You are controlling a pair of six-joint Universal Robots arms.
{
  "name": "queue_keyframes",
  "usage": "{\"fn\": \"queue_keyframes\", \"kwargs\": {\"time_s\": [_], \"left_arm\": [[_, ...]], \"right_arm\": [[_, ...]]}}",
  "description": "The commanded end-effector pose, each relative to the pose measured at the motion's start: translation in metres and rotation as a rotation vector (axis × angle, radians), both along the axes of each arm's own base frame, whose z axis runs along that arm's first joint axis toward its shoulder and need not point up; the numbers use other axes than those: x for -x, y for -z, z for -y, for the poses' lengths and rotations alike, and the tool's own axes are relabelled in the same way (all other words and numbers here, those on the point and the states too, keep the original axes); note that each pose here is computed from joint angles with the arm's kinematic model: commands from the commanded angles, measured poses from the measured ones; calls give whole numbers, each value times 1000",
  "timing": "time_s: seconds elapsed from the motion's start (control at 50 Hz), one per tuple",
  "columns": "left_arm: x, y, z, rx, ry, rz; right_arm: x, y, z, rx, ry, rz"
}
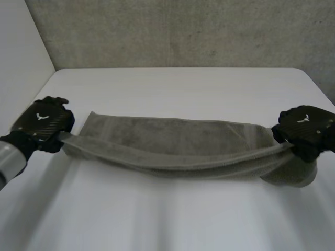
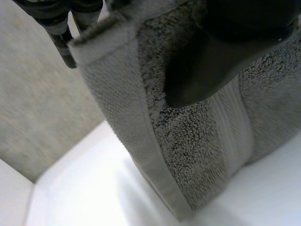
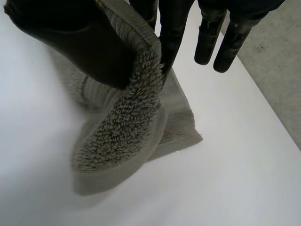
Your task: Fold the towel.
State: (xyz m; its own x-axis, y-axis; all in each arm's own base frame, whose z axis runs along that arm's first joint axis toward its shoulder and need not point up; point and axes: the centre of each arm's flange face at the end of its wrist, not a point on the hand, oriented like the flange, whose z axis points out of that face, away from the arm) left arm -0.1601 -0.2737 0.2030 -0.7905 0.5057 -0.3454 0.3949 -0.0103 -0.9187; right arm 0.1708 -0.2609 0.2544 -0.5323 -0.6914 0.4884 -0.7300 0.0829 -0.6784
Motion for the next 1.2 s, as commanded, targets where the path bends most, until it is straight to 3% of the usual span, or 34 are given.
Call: {"fn": "queue_keyframes", "kwargs": {"time_s": [0.02,0.14,0.26,0.42,0.92,1.02,1.2], "left_arm": [[19,35,47,-74,-17,35],[28,47,87,-63,-59,52],[50,51,110,-41,-18,51],[56,59,135,-35,-38,60],[61,86,161,-21,-106,84],[55,84,166,-6,-192,104],[59,63,161,26,-196,94]], "right_arm": [[-19,25,49,6,-50,0],[-33,39,71,56,-79,-6],[-42,54,100,179,-79,-1],[-45,81,131,229,-40,-1],[-59,125,151,281,-42,-1],[-59,126,154,306,-8,-18],[-68,97,146,404,5,59]]}}
